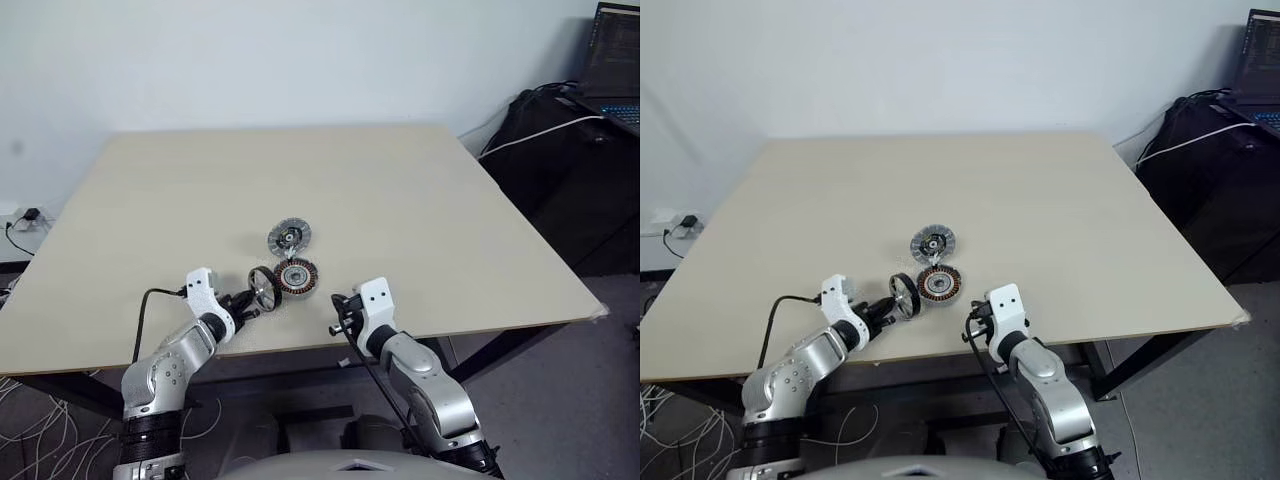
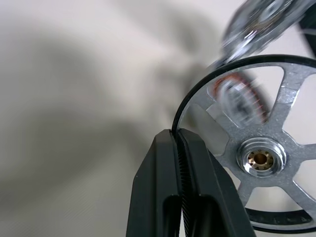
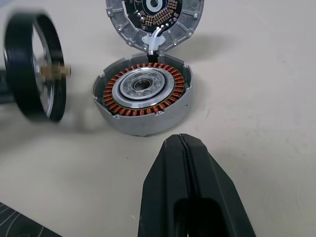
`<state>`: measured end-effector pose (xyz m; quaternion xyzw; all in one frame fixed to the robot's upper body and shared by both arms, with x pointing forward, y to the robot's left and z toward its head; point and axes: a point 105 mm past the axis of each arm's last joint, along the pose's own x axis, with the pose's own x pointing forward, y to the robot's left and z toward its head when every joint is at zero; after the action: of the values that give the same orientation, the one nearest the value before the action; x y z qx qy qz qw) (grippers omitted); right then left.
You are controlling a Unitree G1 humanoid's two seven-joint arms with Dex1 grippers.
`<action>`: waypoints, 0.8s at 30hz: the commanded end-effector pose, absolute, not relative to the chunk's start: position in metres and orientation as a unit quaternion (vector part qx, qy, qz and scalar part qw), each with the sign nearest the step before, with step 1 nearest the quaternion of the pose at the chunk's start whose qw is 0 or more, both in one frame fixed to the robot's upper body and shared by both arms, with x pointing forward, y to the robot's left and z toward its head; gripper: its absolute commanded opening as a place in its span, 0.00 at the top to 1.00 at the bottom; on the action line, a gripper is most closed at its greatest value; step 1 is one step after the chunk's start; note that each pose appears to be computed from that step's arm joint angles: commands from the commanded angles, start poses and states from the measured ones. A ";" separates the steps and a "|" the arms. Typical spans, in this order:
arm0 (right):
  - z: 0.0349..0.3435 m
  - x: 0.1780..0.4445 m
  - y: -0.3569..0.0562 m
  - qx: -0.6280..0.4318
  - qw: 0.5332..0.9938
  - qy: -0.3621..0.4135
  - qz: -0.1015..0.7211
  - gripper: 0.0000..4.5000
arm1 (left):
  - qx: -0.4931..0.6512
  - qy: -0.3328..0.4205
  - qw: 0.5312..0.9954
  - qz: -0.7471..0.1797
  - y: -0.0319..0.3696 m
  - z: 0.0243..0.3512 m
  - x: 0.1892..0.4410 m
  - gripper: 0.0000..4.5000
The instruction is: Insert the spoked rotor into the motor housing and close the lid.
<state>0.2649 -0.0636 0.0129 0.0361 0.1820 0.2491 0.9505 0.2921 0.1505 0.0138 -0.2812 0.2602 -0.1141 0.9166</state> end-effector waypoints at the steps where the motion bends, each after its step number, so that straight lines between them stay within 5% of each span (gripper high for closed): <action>1: 0.029 0.271 -0.063 0.040 0.955 0.152 0.250 1.00 | -0.282 0.216 0.922 -0.158 0.134 0.047 0.302 1.00; 24: 0.030 0.271 -0.063 0.044 0.957 0.148 0.244 1.00 | -0.192 0.272 0.928 -0.168 0.108 0.048 0.323 1.00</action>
<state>0.2657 -0.0634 0.0138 0.0395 0.1801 0.2464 0.9515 0.3152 0.1089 0.0385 -0.2013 0.2883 -0.1675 0.9211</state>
